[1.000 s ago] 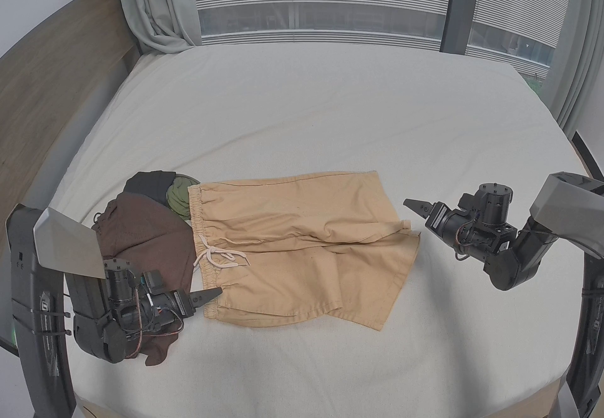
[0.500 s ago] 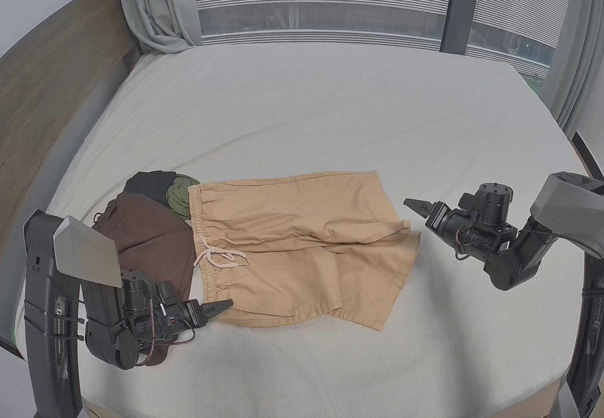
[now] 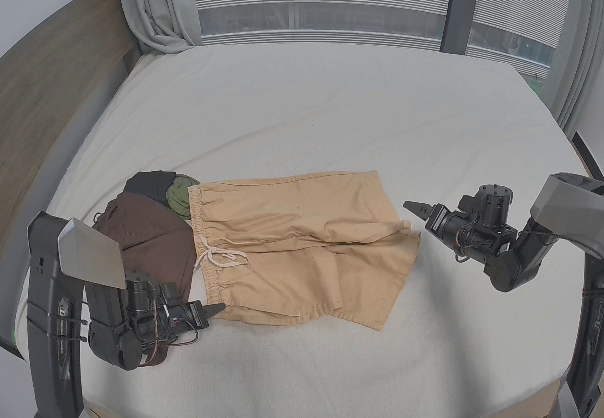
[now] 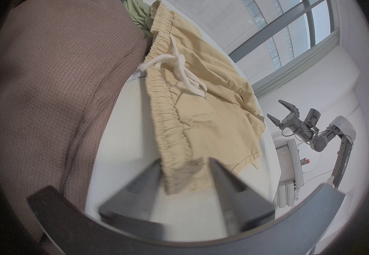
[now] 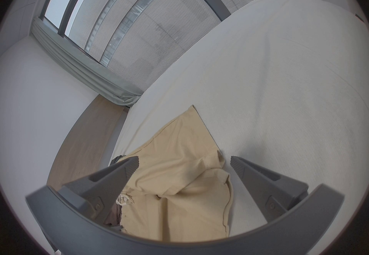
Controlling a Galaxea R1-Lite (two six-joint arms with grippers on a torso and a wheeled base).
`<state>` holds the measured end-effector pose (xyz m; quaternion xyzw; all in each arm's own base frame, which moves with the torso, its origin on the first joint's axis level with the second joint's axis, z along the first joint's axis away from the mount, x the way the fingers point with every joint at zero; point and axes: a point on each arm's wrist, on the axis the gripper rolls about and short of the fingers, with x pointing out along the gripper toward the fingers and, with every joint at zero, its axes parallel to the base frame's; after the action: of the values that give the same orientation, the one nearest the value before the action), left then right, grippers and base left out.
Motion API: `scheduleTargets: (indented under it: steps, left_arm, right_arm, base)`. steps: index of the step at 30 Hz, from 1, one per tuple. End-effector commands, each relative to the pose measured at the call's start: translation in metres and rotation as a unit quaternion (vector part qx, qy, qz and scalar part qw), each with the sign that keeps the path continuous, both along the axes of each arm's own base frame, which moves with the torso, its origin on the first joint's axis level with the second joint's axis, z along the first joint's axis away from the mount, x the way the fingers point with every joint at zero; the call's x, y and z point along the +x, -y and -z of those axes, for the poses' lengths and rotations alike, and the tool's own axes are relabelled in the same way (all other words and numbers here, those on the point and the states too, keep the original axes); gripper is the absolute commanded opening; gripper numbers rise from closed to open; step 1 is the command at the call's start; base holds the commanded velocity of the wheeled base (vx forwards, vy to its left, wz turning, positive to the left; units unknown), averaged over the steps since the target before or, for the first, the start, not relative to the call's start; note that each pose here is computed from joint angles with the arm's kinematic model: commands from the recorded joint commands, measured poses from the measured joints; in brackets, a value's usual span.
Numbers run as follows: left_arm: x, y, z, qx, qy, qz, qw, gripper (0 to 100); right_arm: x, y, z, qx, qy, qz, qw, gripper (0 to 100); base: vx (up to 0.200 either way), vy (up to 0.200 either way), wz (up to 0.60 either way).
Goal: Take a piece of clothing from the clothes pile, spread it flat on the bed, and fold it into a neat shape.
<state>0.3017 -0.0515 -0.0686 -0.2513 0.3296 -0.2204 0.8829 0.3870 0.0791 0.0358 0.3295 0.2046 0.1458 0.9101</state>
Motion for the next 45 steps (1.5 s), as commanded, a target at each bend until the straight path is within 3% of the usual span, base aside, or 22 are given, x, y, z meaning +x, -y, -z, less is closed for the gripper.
scheduleTargets:
  steps: [1,8,12,28,39,45]
  left_arm:
    - [0.000,0.000,0.001,0.000,-0.001,0.000,1.0000,0]
    - [0.005,-0.002,0.003,0.001,0.006,-0.003,1.0000,0]
    - [0.005,-0.003,0.003,0.001,0.006,-0.004,1.0000,0]
    - [0.006,-0.007,0.002,0.001,0.008,-0.012,0.9999,0]
    - [0.007,-0.007,0.001,0.001,0.010,-0.011,0.9999,0]
    - [0.007,-0.008,0.001,0.001,0.011,-0.012,0.9999,0]
  right_arm:
    - [-0.012,-0.006,0.007,-0.012,-0.023,-0.014,0.9996,100]
    - [-0.045,-0.016,0.033,-0.089,-0.061,-0.066,0.9919,100]
    - [-0.055,-0.015,0.041,-0.111,-0.074,-0.078,0.9879,100]
    - [-0.094,-0.042,0.064,-0.124,-0.137,-0.140,0.9728,100]
    - [-0.098,-0.055,0.081,-0.107,-0.168,-0.138,0.9702,100]
    - [-0.100,-0.066,0.093,-0.101,-0.185,-0.108,0.9716,100]
  base:
    - [0.000,0.000,0.00]
    - [0.000,0.000,0.00]
    - [0.000,0.000,0.00]
    - [0.000,0.000,0.00]
    - [0.000,0.000,0.00]
    - [0.000,0.000,0.00]
